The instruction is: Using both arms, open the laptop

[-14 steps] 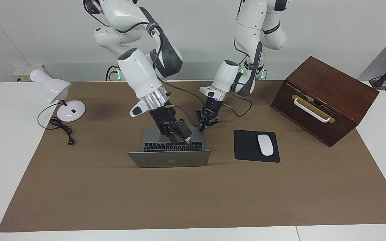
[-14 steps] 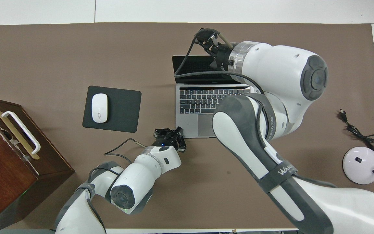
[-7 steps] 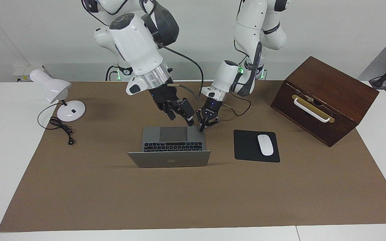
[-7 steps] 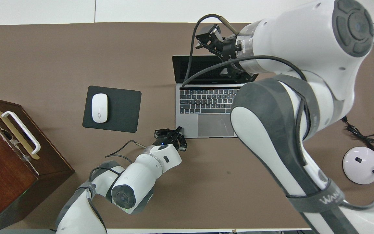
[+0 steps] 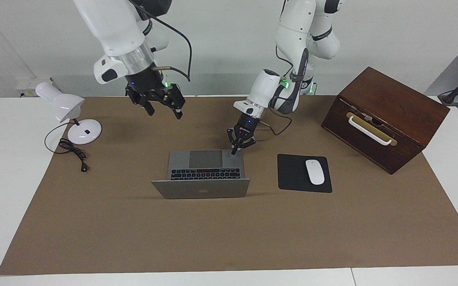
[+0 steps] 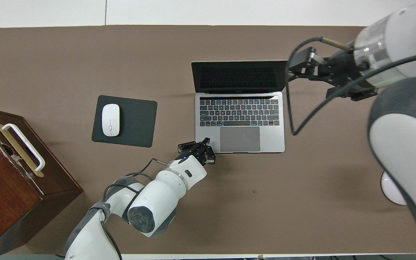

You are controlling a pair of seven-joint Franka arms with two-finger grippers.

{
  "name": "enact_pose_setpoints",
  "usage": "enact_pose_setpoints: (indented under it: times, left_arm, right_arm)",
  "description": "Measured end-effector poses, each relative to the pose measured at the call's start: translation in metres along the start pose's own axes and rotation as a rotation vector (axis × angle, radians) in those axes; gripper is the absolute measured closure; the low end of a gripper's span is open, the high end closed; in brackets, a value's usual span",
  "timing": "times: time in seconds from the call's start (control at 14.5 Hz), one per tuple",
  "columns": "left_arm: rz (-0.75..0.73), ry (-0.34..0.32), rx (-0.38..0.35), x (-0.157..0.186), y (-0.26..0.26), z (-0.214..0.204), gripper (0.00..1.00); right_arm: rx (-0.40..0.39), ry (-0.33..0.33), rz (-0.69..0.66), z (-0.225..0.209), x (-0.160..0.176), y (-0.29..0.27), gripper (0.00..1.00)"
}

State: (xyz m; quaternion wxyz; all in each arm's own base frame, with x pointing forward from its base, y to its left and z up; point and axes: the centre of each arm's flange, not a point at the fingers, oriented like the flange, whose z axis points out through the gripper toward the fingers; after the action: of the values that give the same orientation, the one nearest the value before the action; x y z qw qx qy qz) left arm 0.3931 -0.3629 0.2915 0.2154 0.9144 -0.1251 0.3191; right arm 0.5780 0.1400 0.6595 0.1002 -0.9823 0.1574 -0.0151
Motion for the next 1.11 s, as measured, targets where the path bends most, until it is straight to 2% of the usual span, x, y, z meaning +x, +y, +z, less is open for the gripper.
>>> enact_pose_setpoints:
  times: [0.21, 0.62, 0.83, 1.11]
  left_arm:
    - [-0.073, -0.017, 0.004, 0.009, 0.006, -0.009, 0.99]
    - [-0.112, -0.155, 0.065, 0.053, 0.028, -0.039, 0.99]
    - [-0.12, -0.244, 0.11, 0.091, 0.042, -0.054, 0.99]
    - [-0.13, -0.314, 0.155, 0.13, 0.043, -0.068, 0.99]
  right_arm:
    - [-0.028, -0.021, -0.107, -0.035, -0.003, 0.051, 0.0]
    - [-0.095, -0.034, -0.273, -0.074, 0.001, 0.139, 0.0]
    - [-0.109, -0.038, -0.305, -0.067, 0.009, 0.172, 0.0]
    - [-0.108, 0.014, -0.304, -0.034, 0.008, 0.189, 0.0]
